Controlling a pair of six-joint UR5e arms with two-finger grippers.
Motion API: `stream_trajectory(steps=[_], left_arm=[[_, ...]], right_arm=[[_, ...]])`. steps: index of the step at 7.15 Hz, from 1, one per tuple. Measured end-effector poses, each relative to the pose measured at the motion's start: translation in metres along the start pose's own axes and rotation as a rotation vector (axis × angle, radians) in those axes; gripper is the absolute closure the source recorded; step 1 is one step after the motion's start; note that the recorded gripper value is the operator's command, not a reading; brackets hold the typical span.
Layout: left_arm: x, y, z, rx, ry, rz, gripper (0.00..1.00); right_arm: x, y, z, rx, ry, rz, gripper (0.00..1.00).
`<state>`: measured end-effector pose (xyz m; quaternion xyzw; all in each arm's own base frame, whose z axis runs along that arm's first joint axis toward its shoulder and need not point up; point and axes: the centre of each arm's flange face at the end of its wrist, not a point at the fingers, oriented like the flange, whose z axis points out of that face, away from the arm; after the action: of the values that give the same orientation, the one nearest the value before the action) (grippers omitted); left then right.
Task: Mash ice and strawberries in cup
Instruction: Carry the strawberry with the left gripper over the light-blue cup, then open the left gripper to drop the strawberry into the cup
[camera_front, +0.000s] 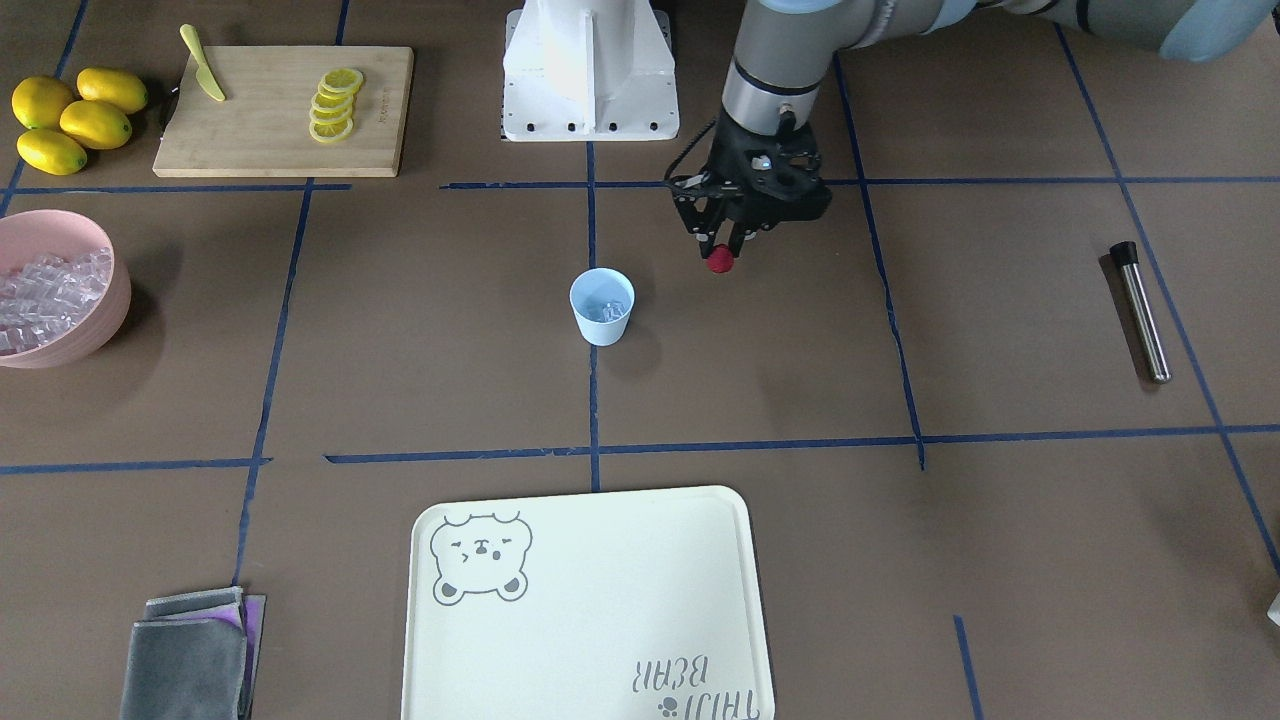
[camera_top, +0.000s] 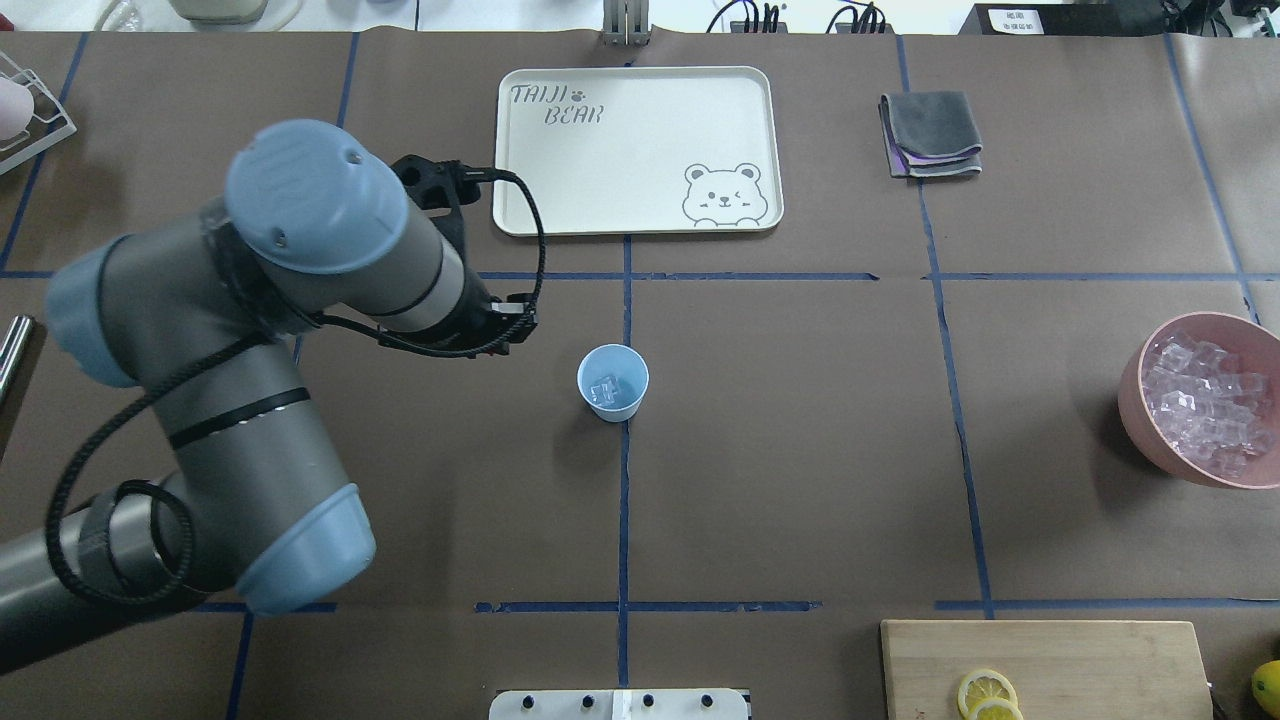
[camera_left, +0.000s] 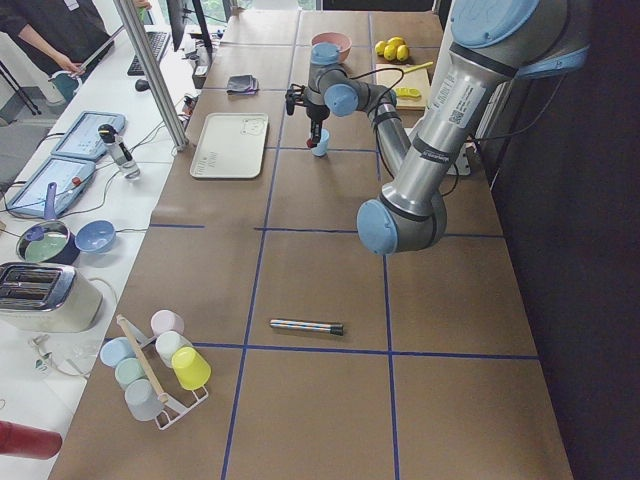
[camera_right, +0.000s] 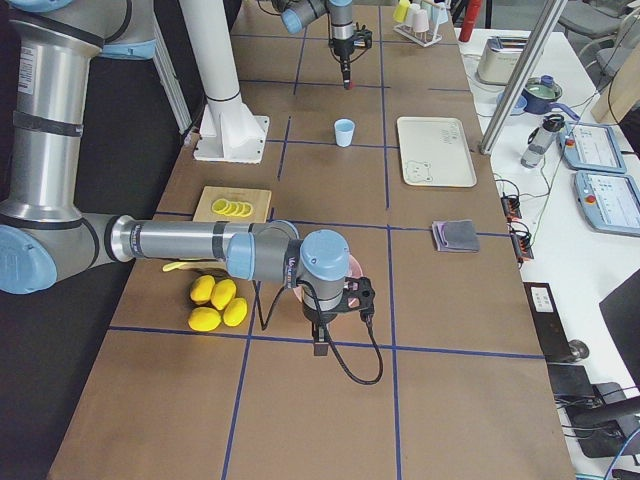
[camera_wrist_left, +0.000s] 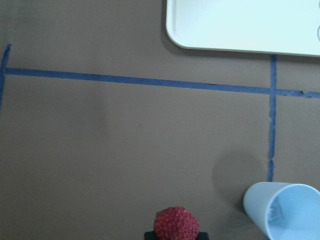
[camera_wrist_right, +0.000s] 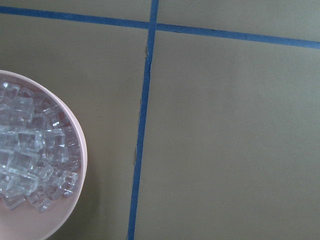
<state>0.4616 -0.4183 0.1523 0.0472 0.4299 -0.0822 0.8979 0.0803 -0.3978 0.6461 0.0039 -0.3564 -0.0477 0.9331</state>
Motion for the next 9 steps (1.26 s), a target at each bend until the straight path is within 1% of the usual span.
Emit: stream_trajectory(steps=[2, 4, 5, 6, 7, 9], left_arm=[[0.053, 0.009, 0.023, 0.024, -0.022, -0.038, 1.0], [0.079, 0.008, 0.043, 0.029, -0.051, -0.05, 0.92], [0.086, 0.013, 0.048, 0.025, -0.055, -0.046, 0.59], [0.091, 0.02, 0.051, 0.018, -0.053, -0.037, 0.07], [0.094, 0.027, 0.053, 0.01, -0.051, -0.026, 0.0], [0.093, 0.032, 0.054, 0.002, -0.052, -0.009, 0.0]], right_arm=[[0.0, 0.0, 0.0, -0.001, 0.0, 0.0, 0.0], [-0.001, -0.001, 0.0, 0.0, 0.0, -0.001, 0.0], [0.0, 0.0, 0.0, -0.001, -0.001, 0.0, 0.0], [0.0, 0.0, 0.001, -0.003, -0.001, 0.002, 0.0], [0.001, 0.001, 0.002, -0.005, -0.001, 0.003, 0.0], [0.002, 0.001, 0.003, -0.007, 0.0, 0.006, 0.0]])
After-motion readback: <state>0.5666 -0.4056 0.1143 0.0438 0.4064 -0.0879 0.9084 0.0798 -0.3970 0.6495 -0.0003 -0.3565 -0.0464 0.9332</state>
